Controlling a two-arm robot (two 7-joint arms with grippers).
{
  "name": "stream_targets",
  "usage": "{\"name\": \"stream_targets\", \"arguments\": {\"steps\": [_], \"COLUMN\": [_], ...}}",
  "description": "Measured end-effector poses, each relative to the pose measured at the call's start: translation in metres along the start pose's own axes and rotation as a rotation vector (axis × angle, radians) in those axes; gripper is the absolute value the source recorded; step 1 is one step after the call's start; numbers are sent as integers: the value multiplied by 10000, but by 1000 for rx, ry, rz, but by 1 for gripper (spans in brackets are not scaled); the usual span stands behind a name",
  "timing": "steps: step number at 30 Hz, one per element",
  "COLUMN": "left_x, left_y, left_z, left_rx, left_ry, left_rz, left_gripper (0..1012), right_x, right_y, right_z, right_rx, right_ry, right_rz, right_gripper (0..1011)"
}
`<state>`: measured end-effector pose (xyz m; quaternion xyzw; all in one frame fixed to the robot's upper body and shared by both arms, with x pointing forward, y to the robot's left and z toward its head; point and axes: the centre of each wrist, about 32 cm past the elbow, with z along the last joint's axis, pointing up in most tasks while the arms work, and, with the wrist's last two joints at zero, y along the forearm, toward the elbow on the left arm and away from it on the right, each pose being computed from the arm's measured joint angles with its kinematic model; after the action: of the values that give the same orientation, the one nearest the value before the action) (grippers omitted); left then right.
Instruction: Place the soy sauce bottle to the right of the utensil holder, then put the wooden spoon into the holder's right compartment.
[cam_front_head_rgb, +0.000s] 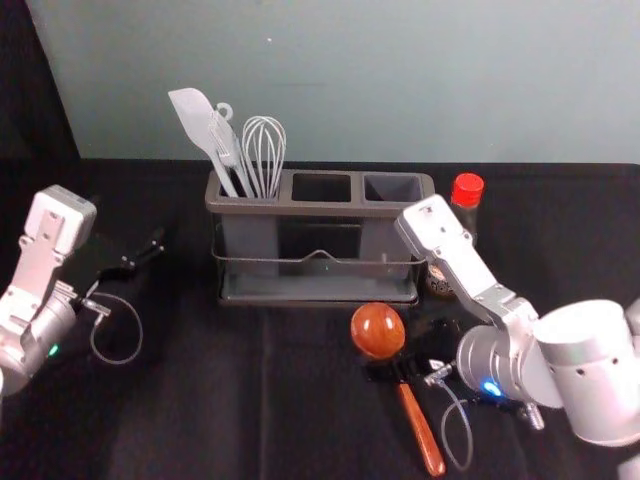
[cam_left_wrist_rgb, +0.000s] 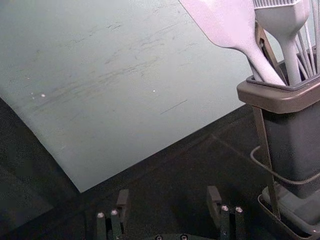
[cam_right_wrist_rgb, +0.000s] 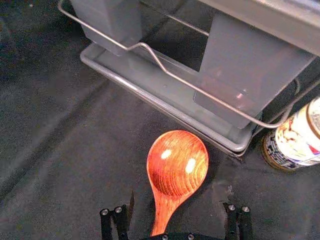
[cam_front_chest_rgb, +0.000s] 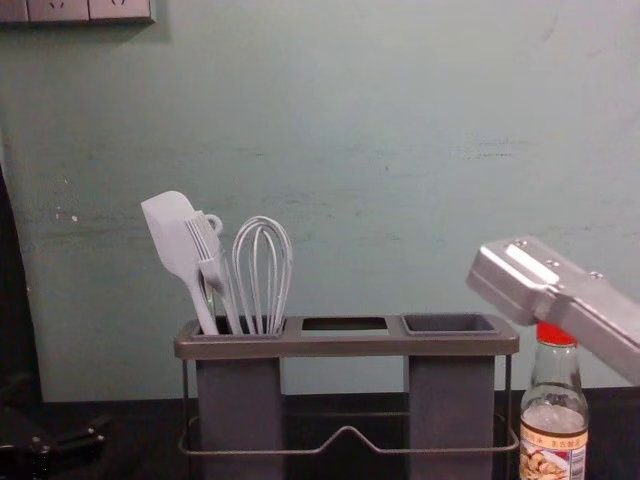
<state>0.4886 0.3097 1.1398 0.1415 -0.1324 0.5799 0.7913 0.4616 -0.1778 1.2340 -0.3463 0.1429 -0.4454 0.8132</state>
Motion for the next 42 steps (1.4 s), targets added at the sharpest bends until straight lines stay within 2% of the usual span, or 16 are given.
{"name": "stream_targets", "arguments": {"steps": [7, 21, 42], "left_x": [0, 0, 0], "left_y": [0, 0, 0], "left_z": [0, 0, 0], "left_rx": [0, 0, 0], "left_ry": [0, 0, 0], "left_rz": [0, 0, 0], "left_gripper": [1000, 1000, 1000], "right_x": [6, 26, 5], "right_y": [133, 268, 380], "right_z": [68, 132, 230], "right_rx": [-30, -31, -36], "right_ry": [34, 65, 52], "right_rz": [1, -12, -9], "right_gripper": [1002, 1003, 1003]}}
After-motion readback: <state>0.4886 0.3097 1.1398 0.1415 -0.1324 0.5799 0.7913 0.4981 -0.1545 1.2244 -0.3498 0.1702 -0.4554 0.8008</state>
